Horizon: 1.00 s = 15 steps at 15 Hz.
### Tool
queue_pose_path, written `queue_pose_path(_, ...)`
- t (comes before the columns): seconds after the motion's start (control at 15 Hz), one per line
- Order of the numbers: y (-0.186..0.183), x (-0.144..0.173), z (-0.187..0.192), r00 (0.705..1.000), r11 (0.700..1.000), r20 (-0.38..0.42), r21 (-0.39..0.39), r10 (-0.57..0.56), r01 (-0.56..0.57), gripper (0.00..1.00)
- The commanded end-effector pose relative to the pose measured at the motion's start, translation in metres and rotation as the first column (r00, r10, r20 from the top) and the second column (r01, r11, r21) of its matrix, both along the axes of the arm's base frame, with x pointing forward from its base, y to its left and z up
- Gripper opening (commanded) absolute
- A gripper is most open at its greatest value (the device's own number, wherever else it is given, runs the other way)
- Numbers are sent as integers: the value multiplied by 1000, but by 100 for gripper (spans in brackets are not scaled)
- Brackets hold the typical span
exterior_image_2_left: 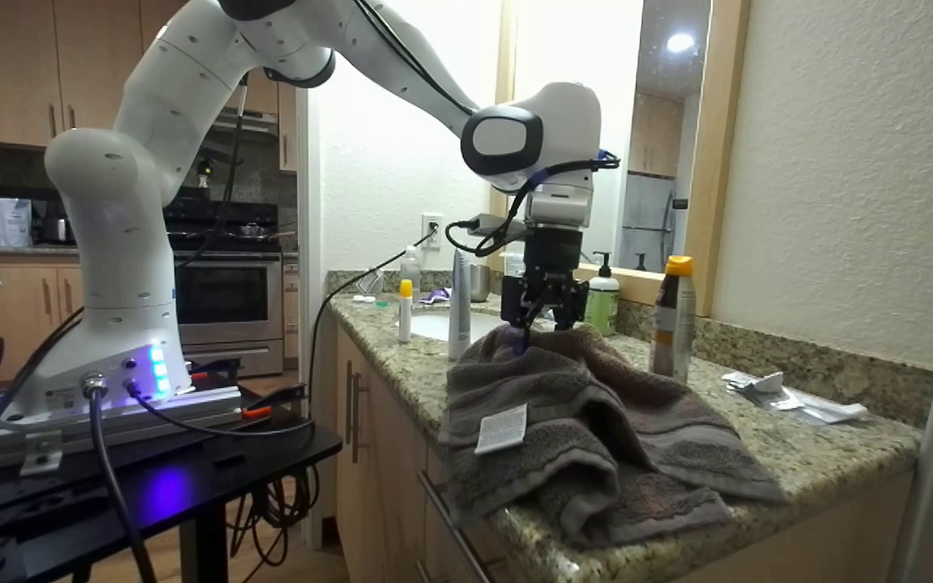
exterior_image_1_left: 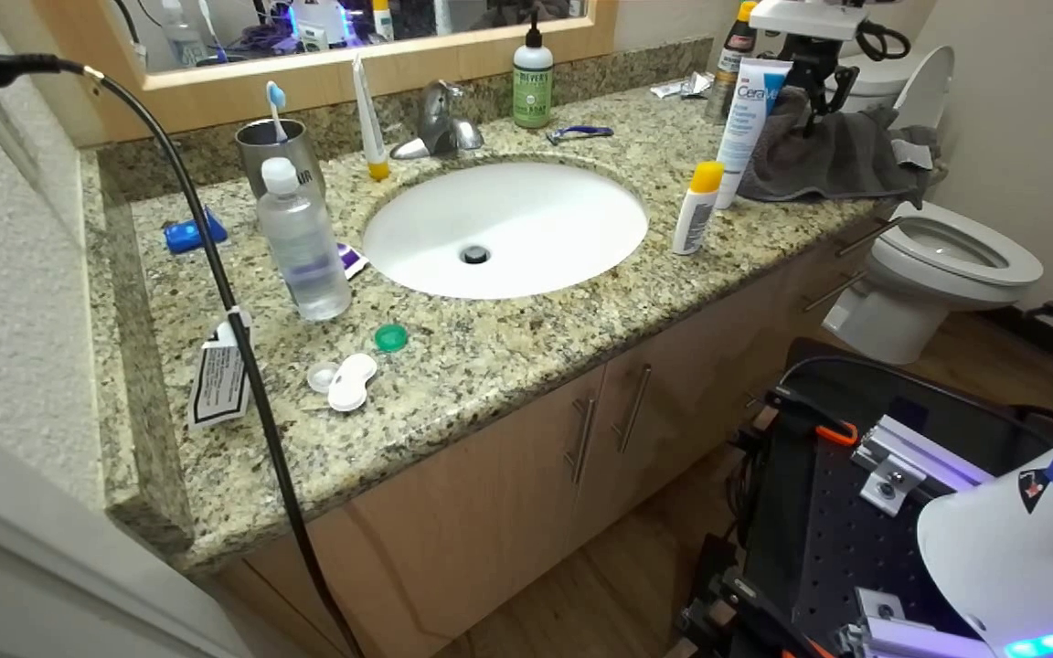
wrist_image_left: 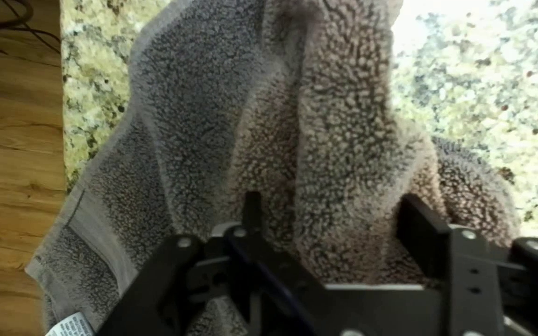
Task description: Wipe the countertop with the grey towel
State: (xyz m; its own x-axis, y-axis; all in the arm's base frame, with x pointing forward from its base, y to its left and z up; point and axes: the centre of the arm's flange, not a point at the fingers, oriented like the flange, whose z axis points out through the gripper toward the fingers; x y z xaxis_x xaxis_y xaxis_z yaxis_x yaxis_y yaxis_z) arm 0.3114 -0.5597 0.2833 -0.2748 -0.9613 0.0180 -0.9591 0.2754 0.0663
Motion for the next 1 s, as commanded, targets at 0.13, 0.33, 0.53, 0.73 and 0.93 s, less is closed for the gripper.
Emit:
queue_pose_path(0.13, -1, -4, -1, 1000, 1000, 7, 3, -18, 18, 31)
queue_pose_path(0.33, -6, -9, -11, 999, 999, -7, 23, -43, 43, 11)
queue_pose_path(0.53, -11, -22, -31, 995, 994, -40, 58, -89, 92, 0)
queue_pose_path(0.73, -12, -49, -63, 984, 981, -88, 106, -152, 161, 2)
queue_pose_path(0.93, -19, -82, -75, 960, 962, -132, 82, -247, 259, 2)
